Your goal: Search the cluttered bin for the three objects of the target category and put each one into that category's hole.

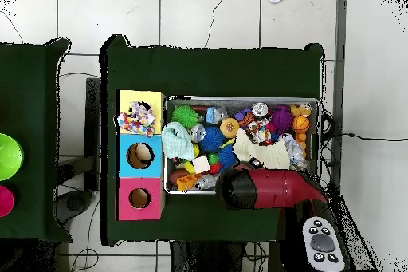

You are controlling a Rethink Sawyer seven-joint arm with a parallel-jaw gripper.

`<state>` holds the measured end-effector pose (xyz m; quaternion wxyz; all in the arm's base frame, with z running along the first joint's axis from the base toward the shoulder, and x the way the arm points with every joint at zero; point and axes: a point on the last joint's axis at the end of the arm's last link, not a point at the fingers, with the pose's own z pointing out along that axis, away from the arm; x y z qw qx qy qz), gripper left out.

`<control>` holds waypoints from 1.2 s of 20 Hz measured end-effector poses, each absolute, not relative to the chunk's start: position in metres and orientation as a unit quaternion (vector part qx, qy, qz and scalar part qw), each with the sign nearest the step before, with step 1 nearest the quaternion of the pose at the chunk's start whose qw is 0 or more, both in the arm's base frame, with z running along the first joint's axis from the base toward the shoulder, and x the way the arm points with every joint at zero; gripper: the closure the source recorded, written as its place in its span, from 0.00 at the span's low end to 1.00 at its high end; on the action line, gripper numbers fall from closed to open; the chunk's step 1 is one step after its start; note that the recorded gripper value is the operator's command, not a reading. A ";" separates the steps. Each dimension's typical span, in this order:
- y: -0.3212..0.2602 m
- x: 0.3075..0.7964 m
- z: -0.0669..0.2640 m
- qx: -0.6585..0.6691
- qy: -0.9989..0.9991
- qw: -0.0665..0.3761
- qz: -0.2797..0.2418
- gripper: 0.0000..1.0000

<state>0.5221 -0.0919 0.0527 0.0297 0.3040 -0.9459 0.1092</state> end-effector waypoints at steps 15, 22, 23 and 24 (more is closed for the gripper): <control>-0.077 0.507 0.047 0.313 -0.944 0.037 0.099 0.00; -0.085 0.524 0.060 0.299 -0.949 0.008 0.097 0.00; -0.089 0.532 0.069 0.293 -0.951 -0.004 0.097 0.00; -0.091 0.537 0.074 0.289 -0.952 -0.012 0.097 0.00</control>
